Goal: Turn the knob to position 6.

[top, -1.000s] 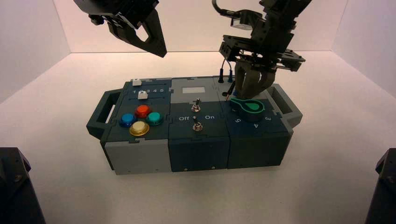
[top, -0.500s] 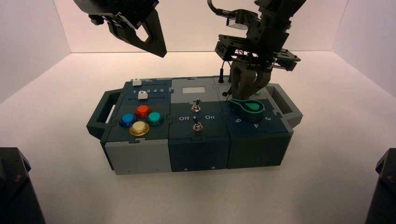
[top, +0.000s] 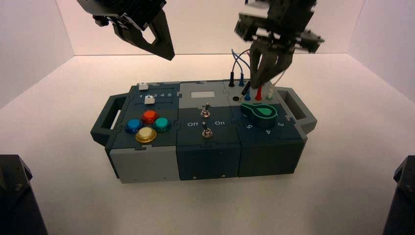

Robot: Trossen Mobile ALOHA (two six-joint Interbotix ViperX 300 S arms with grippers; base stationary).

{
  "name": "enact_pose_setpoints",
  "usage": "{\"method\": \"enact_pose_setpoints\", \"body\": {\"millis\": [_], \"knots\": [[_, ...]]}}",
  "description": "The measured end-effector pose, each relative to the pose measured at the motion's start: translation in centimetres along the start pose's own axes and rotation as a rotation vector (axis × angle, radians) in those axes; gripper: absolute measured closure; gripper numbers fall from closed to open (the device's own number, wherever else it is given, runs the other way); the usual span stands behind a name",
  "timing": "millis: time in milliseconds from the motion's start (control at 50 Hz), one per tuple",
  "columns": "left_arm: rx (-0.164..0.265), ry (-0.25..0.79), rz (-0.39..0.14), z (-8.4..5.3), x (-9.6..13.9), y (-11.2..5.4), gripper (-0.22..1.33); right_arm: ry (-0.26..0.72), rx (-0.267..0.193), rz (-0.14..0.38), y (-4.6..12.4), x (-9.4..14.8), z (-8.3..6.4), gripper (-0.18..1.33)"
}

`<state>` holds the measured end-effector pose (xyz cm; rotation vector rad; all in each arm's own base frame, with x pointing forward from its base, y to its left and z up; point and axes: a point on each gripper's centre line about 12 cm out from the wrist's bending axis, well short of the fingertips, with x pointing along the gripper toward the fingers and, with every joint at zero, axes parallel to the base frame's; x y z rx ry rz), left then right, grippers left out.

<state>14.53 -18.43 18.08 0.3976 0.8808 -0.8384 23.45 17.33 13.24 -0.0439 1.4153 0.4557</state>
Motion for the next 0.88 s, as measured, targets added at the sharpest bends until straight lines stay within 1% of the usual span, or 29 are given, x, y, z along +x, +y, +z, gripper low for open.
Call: {"method": "enact_pose_setpoints", "body": {"millis": [160, 220, 240, 320, 520, 620, 740, 880], "knots": [[0.001, -0.002, 0.001, 0.0, 0.0, 0.0, 1.27, -0.014, -0.011, 0.018, 0.6, -2.1, -0.5, 1.29], [0.003, -0.003, 0.001, 0.0, 0.0, 0.0, 1.27, -0.011, -0.008, 0.02, 0.4, -2.5, -1.3, 1.29], [0.003, 0.0, 0.001, 0.0, 0.0, 0.0, 1.27, -0.011, -0.007, 0.021, 0.4, -2.6, -1.3, 1.29], [0.006, -0.001, 0.003, 0.0, 0.0, 0.0, 1.27, -0.004, 0.0, 0.023, 0.1, -2.7, -2.6, 1.29], [0.013, 0.0, 0.005, 0.0, 0.0, 0.1, 1.27, 0.02, -0.001, 0.026, -0.4, -2.5, -5.6, 1.29], [0.017, 0.0, 0.008, 0.0, 0.0, 0.1, 1.27, 0.016, -0.006, 0.027, -0.5, -2.7, -6.2, 1.29], [0.019, -0.001, 0.019, 0.0, 0.0, 0.5, 1.27, -0.006, -0.015, 0.033, -0.5, -3.2, -6.5, 1.29], [0.001, 0.0, 0.035, 0.0, 0.0, 1.2, 1.27, -0.022, -0.022, 0.037, -0.4, -3.5, -6.5, 1.29]]}}
